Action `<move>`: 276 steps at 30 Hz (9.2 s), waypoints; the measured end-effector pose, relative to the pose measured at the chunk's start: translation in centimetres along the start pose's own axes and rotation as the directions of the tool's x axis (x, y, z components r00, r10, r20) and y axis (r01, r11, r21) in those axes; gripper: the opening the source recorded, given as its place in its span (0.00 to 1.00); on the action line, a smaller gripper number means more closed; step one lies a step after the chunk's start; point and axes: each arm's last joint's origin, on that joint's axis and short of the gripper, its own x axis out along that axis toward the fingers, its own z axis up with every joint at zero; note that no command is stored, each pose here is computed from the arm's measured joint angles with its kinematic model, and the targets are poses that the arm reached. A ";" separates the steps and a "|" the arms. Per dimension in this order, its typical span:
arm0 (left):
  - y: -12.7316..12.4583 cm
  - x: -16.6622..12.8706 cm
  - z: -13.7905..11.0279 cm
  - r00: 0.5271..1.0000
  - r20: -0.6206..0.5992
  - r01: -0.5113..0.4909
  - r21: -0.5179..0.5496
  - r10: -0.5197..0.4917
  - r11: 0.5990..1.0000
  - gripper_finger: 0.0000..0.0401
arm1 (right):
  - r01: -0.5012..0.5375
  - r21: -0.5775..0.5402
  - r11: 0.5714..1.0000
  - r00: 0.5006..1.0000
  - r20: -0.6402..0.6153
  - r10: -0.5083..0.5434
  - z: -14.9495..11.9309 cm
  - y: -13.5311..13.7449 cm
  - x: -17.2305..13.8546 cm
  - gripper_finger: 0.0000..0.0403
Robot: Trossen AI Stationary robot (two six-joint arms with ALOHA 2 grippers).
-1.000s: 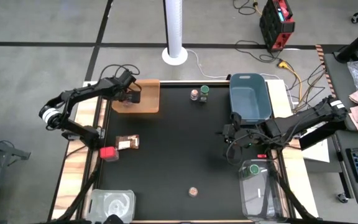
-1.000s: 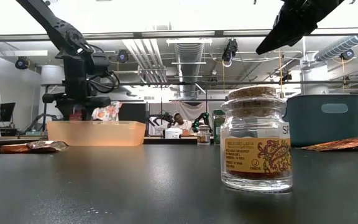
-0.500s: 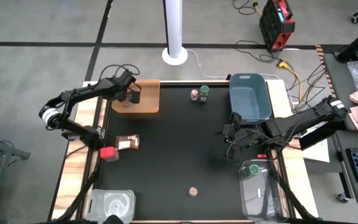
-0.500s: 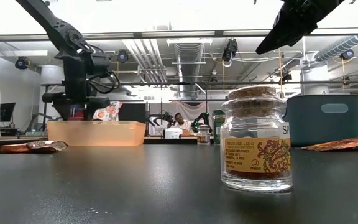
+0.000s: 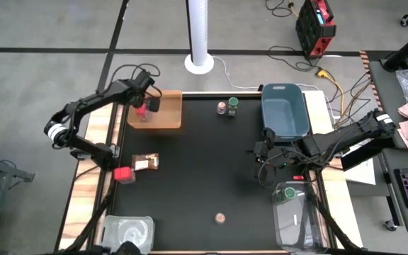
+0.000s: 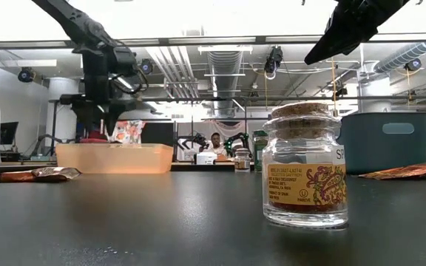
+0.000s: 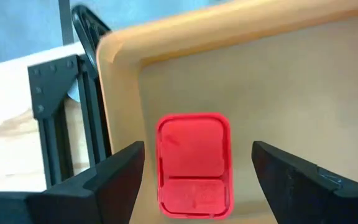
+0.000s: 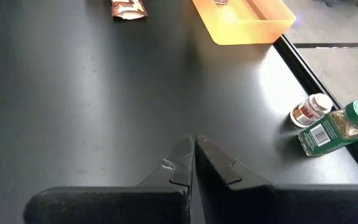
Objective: Sort spices by type
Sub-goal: Put the left orange seasoning bag into the white bin
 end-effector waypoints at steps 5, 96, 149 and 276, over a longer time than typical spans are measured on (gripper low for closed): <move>-0.1 -1.3 1.0 0.999 0.034 0.016 0.034 -0.017 0.999 0.70 | 0.000 0.010 1.000 1.000 0.000 0.000 0.0 0.0 0.0 0.02; -10.0 -11.0 -21.7 0.917 -0.185 0.357 0.772 -0.352 0.526 0.30 | -0.190 -0.027 0.981 0.979 0.075 0.192 2.1 -0.7 0.1 0.02; -10.8 -5.3 -24.4 0.980 -0.056 0.135 0.893 -0.192 0.429 0.01 | -0.185 -0.056 0.981 0.981 0.050 0.188 0.7 -0.5 0.9 0.02; -20.6 -13.9 -19.2 -0.071 0.245 0.049 0.969 -0.967 0.242 0.49 | -0.119 -0.377 0.918 0.652 0.668 0.359 -0.8 1.0 3.3 0.09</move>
